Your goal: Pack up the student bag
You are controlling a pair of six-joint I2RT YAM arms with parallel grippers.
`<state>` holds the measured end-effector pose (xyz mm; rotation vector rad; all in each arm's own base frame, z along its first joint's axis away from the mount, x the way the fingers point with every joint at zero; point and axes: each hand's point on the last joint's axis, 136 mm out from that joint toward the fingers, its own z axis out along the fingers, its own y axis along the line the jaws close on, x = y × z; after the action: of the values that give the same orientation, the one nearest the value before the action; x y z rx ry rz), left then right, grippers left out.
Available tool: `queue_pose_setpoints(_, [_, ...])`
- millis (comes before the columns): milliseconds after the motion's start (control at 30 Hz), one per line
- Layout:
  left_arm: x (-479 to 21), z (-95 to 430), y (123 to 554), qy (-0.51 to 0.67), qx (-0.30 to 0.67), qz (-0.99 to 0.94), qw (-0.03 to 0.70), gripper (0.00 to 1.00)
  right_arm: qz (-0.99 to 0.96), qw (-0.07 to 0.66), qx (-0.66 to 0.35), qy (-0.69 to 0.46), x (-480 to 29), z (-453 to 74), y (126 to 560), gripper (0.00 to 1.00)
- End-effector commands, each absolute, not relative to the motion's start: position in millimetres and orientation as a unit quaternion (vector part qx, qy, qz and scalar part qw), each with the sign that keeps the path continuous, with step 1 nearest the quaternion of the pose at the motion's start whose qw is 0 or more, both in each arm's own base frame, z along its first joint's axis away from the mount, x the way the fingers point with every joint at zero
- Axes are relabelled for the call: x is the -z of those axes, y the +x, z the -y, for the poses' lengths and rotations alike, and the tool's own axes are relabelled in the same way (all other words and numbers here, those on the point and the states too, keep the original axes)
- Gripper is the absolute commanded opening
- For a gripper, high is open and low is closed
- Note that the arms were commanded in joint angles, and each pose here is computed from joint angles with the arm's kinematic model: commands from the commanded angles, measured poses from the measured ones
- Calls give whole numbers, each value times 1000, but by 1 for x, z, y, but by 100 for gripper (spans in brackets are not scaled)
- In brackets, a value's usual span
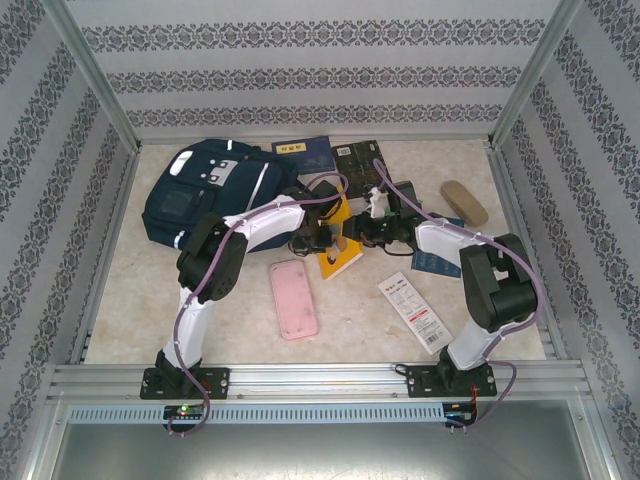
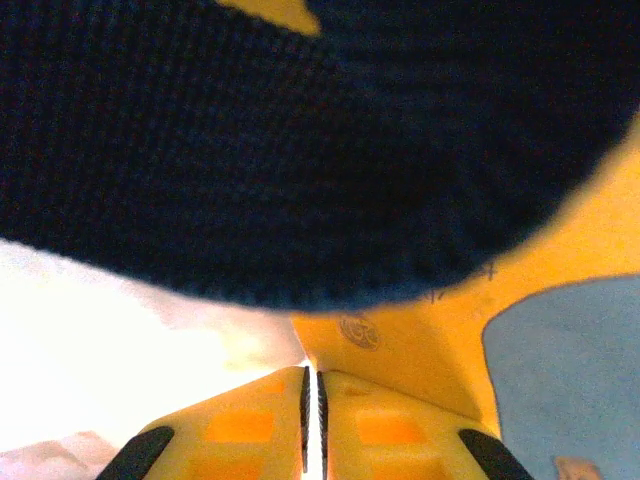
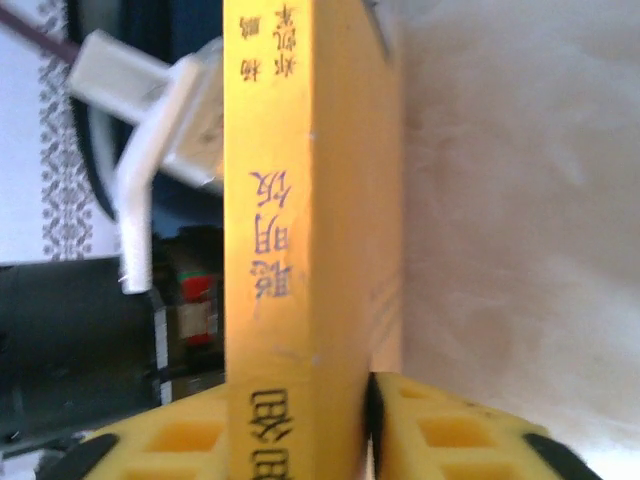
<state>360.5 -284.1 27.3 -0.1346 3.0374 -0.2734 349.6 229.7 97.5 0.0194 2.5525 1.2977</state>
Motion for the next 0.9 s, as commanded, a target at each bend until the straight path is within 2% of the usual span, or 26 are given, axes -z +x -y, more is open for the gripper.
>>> queue_pose_setpoints(0, [-9, 287, 342, -20, 83, -996, 13, 15, -887, 133, -442, 1, -94, -230, 347, 17])
queue_pose_setpoints(67, [-22, 287, 346, -15, 85, -996, 25, 17, -890, 143, -432, 4, -97, -224, 348, 2])
queue_pose_setpoints(100, [-30, 288, 348, -12, 89, -995, 32, 18, -891, 150, -429, 7, -100, -221, 349, 0])
queue_pose_setpoints(367, [-133, 293, 374, 43, 125, -983, 130, 30, -883, 214, -417, 26, -137, -199, 352, 0])
queue_pose_setpoints(567, [-187, 273, 393, 73, 135, -972, 177, 38, -874, 237, -424, 29, -158, -196, 347, 0])
queue_pose_setpoints(733, [-197, 219, 419, 59, 84, -972, 210, 38, -867, 250, -430, 35, -171, -194, 341, 0])
queue_pose_setpoints(867, [-176, 176, 439, 60, 27, -976, 206, 37, -863, 257, -433, 34, -178, -195, 337, 0])
